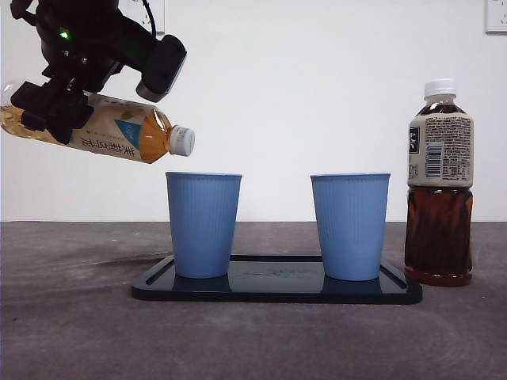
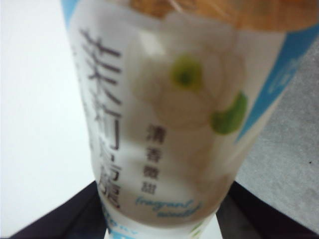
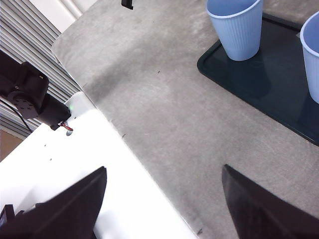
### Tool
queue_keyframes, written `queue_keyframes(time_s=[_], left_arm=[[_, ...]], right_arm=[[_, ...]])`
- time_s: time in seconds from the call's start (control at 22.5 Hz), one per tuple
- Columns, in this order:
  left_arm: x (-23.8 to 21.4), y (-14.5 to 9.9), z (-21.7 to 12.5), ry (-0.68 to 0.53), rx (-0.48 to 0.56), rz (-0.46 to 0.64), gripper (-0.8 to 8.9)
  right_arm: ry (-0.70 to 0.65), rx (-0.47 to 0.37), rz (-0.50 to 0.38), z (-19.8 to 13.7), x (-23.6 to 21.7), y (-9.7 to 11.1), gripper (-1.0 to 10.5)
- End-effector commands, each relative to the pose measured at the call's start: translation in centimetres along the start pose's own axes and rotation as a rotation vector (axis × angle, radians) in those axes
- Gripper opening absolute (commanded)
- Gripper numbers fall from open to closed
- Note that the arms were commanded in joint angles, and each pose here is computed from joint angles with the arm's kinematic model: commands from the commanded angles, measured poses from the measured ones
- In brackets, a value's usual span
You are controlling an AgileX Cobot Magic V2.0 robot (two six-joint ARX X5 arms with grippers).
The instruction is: Pour the drink into the cup
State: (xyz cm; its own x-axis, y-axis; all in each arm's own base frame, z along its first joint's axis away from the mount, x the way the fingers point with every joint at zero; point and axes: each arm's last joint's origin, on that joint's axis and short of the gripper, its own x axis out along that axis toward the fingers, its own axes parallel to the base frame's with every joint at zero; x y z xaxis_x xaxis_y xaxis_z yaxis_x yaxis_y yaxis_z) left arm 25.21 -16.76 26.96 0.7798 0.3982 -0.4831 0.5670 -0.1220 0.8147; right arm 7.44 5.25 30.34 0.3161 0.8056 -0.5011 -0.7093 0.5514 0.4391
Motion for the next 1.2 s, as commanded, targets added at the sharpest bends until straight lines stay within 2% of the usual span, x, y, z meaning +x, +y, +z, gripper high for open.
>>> queue_keyframes(time_s=[0.04,0.18,0.31,0.58,0.62,0.76,0.84,0.98,1.2], left_arm=[[-0.6,1.3,0.4,-0.014,-0.140,0.057,2.13],[-1.0,1.7,0.0,-0.031,-0.294,0.075,2.13],[-1.8,2.2,-1.0,-0.106,-0.471,0.053,2.13],[-4.8,3.7,-4.5,-0.354,-0.962,-0.044,2.13],[-5.4,4.0,-5.3,-0.407,-1.060,-0.076,2.13],[-6.5,4.4,-7.1,-0.543,-1.257,-0.182,2.13],[-6.9,4.6,-8.1,-0.610,-1.328,-0.235,2.13],[-6.8,4.5,-8.9,-0.667,-1.393,-0.244,2.14],[-5.3,2.4,-8.8,-0.730,-1.520,-0.246,2.13]], right_arm=[[-0.009,-0.029,0.010,0.3,-0.2,0.2,3.6],[-0.009,-0.028,0.010,0.3,-0.2,0.2,3.6],[-0.009,-0.028,0.009,0.3,-0.2,0.2,3.6],[-0.009,-0.028,0.009,0.3,-0.2,0.2,3.6],[-0.009,-0.028,0.010,0.3,-0.2,0.2,3.6],[-0.009,-0.028,0.010,0.3,-0.2,0.2,3.6],[-0.008,-0.027,0.010,0.3,-0.2,0.2,3.6],[-0.008,-0.024,0.010,0.3,-0.2,0.2,3.6],[-0.008,-0.023,0.010,0.3,-0.2,0.2,3.6]])
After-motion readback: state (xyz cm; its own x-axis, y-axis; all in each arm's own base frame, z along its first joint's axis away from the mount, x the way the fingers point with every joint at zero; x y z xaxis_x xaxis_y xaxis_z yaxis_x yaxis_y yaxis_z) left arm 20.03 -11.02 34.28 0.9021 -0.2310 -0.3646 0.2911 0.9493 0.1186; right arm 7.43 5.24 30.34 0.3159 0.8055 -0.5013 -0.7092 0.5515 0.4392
